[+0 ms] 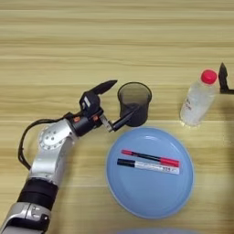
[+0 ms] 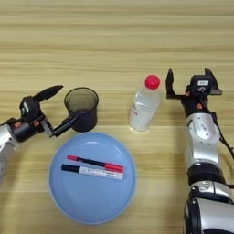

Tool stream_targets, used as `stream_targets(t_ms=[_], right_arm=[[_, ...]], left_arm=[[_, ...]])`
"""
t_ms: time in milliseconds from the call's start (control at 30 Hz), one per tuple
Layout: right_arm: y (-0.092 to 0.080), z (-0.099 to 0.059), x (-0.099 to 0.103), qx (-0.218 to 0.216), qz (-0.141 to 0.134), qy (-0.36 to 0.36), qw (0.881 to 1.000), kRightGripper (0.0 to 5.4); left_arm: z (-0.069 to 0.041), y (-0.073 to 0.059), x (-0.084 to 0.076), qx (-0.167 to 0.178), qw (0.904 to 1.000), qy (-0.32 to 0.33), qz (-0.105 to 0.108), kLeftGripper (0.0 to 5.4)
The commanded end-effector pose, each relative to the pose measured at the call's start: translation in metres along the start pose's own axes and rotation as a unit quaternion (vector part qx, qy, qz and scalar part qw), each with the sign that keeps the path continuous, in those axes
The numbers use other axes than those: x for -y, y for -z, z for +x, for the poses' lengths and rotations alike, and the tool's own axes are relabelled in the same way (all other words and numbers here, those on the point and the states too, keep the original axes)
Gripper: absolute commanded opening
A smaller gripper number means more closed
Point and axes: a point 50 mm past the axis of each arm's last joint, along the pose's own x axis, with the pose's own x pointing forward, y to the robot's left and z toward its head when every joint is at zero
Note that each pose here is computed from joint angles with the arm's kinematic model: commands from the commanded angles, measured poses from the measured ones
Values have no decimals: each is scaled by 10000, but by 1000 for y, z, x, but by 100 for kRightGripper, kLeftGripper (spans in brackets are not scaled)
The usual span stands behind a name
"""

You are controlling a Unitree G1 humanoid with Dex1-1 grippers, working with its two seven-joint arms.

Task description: Move the objects on the table

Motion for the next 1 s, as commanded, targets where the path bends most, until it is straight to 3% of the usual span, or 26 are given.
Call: stream_targets(t_ms=[33,333,567,1000], right_arm=[[-3,4,-3,75,23,-53,10000,537],[-3,4,-3,65,21,-51,10000,537],[-2,4,-3,47,34,-49,10000,537],[-2,4,-3,57,33,-41,10000,537]], left_arm=[[-2,6,1,-211,9997,67,97,540],[-5,11,0,-376,9992,-38,144,540],[-19,9,-1,-515,9980,-222,291,540],[-31,19,-3,-977,9948,-291,-66,540]])
